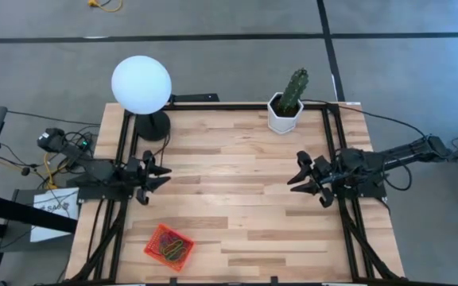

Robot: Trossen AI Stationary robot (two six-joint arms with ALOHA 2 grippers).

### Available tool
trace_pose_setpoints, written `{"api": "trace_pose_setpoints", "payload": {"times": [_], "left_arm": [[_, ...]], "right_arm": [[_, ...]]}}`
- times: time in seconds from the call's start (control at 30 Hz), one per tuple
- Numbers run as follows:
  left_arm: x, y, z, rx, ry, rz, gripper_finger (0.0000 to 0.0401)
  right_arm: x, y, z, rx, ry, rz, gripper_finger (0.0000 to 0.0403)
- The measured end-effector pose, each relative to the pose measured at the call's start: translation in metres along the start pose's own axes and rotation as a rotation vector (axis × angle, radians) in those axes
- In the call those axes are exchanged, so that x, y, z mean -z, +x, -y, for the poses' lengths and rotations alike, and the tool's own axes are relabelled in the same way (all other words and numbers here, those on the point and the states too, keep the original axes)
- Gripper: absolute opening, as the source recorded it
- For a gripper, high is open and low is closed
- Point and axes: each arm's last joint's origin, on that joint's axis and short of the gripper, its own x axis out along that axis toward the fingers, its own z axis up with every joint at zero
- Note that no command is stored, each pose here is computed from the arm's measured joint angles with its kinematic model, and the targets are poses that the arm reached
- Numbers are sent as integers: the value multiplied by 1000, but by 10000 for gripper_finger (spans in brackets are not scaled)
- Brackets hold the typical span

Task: Pick and place rubber bands into bin
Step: Return to home position

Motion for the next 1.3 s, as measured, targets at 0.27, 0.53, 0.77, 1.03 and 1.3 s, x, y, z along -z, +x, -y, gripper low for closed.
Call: {"api": "trace_pose_setpoints", "payload": {"times": [0.27, 0.53, 0.77, 1.03, 1.3], "left_arm": [[-5, -2, 0, 21, 2, 32, 119], [-1, -2, 0, 32, 12, 13, 119], [0, -2, -2, -15, 22, 11, 119], [1, -2, -3, -42, 76, 10, 119], [9, -2, -4, -53, 120, -65, 119]], "right_arm": [[-1, -3, -1, -1, -18, 8, 102], [32, -7, -1, -86, -59, 179, 102], [40, -12, 5, -43, -23, 145, 102], [42, -20, 14, 10, 8, 109, 102], [45, -25, 15, 31, 17, 76, 102]]}}
